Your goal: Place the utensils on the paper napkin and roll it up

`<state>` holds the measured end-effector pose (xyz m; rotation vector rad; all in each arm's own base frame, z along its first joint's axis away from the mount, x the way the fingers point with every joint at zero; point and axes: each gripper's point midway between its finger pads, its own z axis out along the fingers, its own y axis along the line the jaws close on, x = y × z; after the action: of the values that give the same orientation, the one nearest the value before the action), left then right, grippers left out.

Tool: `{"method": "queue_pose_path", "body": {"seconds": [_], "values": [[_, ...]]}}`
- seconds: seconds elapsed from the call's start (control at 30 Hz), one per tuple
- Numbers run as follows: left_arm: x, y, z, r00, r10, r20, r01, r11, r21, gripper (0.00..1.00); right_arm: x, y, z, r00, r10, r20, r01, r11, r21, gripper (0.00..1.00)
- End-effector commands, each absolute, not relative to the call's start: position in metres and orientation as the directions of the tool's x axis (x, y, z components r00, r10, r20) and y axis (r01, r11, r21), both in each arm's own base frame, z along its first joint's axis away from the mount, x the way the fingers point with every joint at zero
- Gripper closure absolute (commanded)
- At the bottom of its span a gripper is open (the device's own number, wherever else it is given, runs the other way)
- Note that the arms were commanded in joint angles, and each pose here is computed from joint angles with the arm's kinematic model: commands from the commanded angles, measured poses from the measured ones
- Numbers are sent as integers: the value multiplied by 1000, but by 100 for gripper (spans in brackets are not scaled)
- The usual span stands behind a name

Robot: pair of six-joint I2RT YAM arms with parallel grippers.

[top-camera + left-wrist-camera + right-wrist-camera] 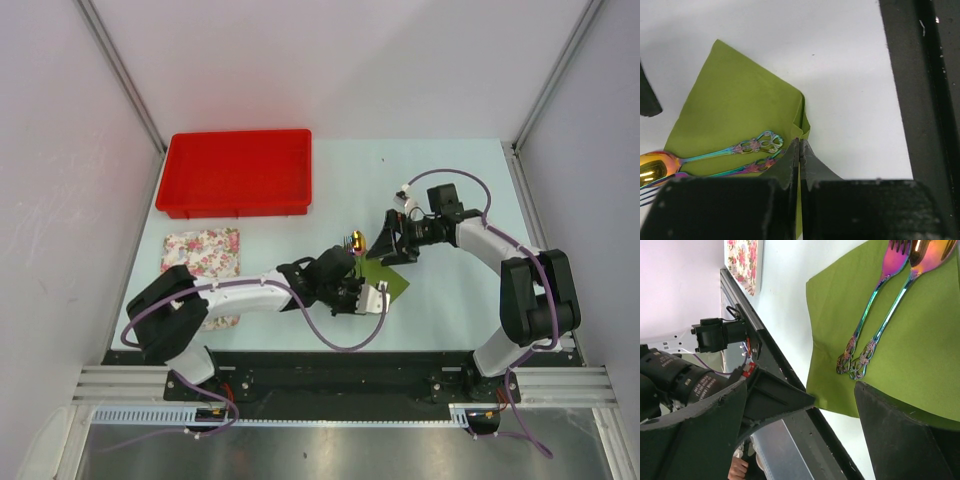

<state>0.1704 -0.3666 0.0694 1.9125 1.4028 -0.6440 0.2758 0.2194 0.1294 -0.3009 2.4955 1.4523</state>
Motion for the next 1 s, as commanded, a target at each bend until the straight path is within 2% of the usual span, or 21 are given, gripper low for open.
{"method": "queue_pose_path", "body": {"seconds": [0.0,0.2,0.27,0.4,0.47,0.97], "values": [[185,-372,78,234,607,-760,972,-155,175,100,277,217,127,-952,-41,-303,-283,495,822,9],[213,-373,73,185,625,-758,982,-88,167,100,273,214,113,-962,-41,-271,-253,513,820,15],[222,-376,77,175,619,-765,983,-68,170,100,271,213,110,-965,-42,-258,-242,518,820,21],[238,-375,69,151,636,-757,986,-42,162,100,264,211,100,-975,-38,-221,-208,522,827,52],[244,-376,68,142,638,-757,987,-29,160,100,259,210,94,-980,-33,-199,-186,526,830,59],[268,-371,55,126,661,-740,982,25,190,100,237,218,67,-990,-66,-126,-141,540,830,71]]}}
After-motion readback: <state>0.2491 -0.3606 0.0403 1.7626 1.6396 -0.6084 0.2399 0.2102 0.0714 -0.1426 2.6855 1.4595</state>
